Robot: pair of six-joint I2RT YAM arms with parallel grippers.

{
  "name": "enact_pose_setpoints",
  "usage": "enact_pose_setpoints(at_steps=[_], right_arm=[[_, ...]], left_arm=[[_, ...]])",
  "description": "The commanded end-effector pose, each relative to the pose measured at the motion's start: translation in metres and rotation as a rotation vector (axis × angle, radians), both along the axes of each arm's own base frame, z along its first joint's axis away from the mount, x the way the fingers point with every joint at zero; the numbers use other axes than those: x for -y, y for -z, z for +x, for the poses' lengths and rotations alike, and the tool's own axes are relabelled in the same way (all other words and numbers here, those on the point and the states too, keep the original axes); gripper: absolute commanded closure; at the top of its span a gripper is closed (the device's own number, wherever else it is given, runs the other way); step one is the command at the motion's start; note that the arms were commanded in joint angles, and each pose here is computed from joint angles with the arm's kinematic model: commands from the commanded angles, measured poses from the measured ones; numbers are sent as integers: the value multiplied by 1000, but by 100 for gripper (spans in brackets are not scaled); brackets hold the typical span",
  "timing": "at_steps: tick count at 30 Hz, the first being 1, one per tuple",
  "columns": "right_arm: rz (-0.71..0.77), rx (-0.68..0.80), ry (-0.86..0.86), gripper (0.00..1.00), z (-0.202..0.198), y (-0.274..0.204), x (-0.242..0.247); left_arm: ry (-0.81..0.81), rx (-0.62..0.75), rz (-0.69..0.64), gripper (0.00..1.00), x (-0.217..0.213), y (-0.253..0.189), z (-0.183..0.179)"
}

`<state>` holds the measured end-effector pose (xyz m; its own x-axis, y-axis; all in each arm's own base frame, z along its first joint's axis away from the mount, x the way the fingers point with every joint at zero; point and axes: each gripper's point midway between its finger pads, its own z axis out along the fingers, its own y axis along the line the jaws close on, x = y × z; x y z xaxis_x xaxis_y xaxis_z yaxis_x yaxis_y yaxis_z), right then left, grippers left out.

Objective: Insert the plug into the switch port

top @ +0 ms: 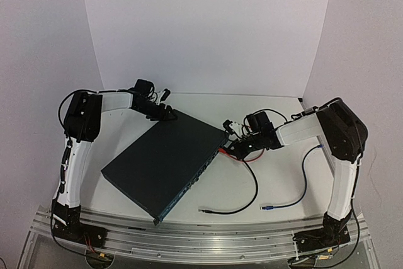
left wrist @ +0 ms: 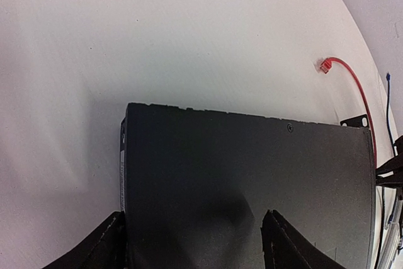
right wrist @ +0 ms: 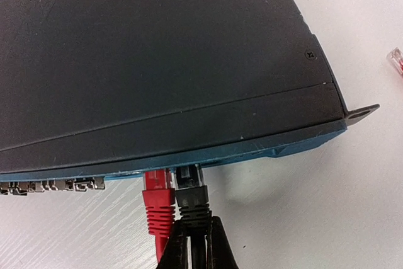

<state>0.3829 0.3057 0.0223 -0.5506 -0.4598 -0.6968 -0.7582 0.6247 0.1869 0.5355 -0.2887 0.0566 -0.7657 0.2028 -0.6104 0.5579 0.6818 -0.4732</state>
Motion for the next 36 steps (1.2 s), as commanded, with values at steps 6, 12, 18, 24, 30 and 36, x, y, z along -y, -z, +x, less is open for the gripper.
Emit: enact_pose_setpoints(at_steps=[6,12,18,24,30,36], right_arm=[[130,119,-59,100,24,-40,-41],[151,120,-80,100,27,-43,-50],[164,128,-90,100,33,-46,-58],[187,143,-103,100,39,-54,-67],[207,152,-130,100,43,-57,-75],[199,168,-124,100,44,-60,-73]], left_arm=[[159,-169,-61,30,41,30,-49],[180,-200,-68,31,47,38,-58],[206,-226,-76,34,57,47,-67],[250,-239,-87,35,71,50,-80],[313,-241,-104,36,87,50,-91],[303,-232,-69,36,92,54,-92]])
